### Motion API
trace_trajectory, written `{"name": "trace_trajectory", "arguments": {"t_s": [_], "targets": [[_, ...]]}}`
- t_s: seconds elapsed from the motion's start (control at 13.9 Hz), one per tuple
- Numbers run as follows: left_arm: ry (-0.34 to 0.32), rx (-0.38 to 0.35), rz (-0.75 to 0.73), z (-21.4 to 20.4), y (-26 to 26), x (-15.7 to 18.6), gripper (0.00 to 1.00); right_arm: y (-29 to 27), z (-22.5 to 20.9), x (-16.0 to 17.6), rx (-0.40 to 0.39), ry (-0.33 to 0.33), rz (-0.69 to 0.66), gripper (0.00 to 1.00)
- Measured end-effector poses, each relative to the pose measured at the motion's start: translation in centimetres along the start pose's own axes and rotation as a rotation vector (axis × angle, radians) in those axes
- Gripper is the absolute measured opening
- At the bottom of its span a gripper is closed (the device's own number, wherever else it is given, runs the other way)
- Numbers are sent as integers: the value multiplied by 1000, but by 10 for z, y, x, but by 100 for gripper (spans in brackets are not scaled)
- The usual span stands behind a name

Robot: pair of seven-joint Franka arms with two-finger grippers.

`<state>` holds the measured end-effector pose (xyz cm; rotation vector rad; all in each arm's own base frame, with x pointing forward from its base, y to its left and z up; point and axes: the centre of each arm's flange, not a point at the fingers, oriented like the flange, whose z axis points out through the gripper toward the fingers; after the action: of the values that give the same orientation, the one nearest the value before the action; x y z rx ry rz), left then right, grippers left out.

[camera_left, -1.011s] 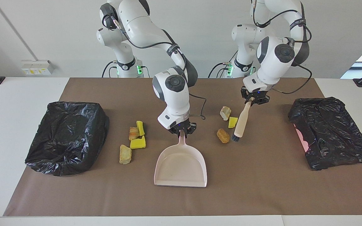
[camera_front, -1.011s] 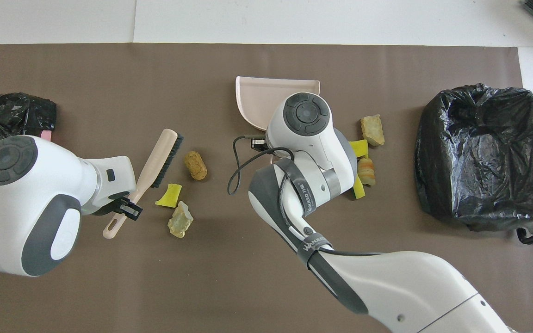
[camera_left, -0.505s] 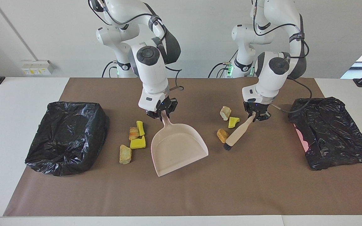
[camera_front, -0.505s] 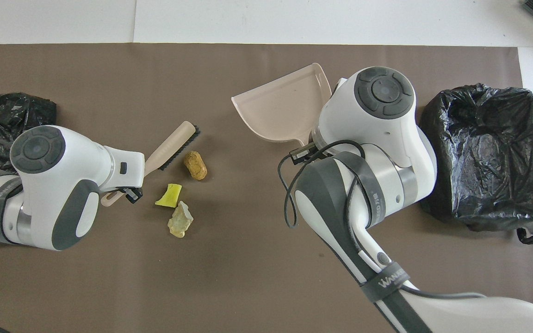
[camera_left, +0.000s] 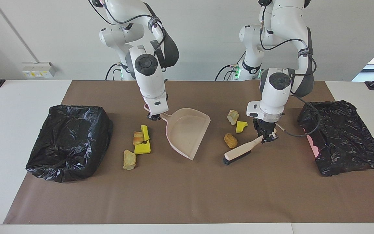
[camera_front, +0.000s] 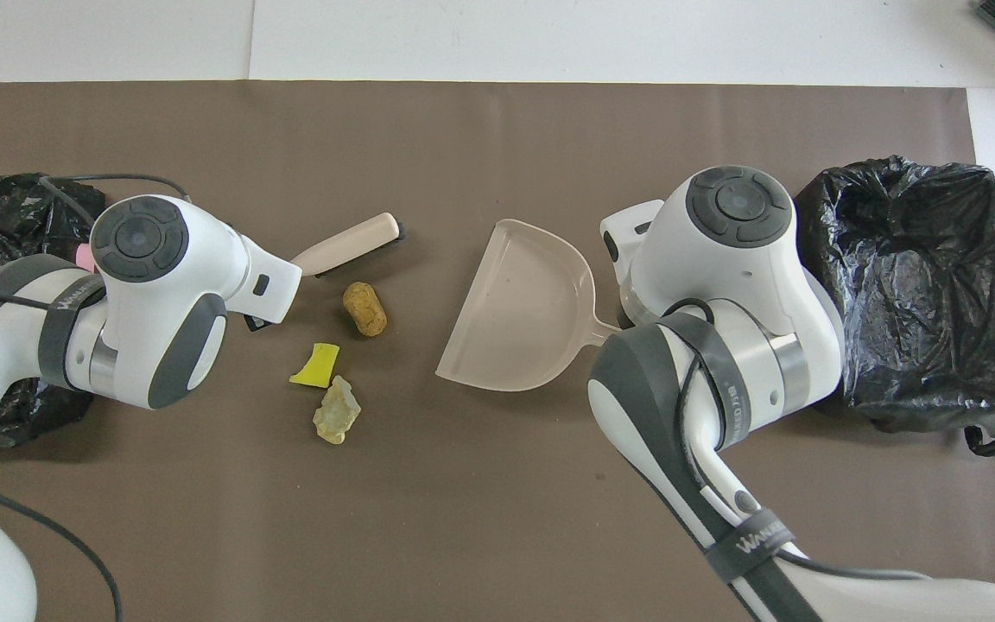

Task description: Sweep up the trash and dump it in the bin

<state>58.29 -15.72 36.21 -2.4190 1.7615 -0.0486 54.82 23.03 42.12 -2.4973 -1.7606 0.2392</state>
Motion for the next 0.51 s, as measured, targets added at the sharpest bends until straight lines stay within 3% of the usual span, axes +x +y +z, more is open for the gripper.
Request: {"name": "trace_trajectory", "arguments": {"t_s": [0.22, 0.51], "targets": [[-37, -44, 134, 5, 5, -6, 26, -31, 9, 0, -18, -46, -96, 31], [-110, -147, 197, 6, 15, -19, 26, -65, 27, -1, -67, -25, -147, 31]]}}
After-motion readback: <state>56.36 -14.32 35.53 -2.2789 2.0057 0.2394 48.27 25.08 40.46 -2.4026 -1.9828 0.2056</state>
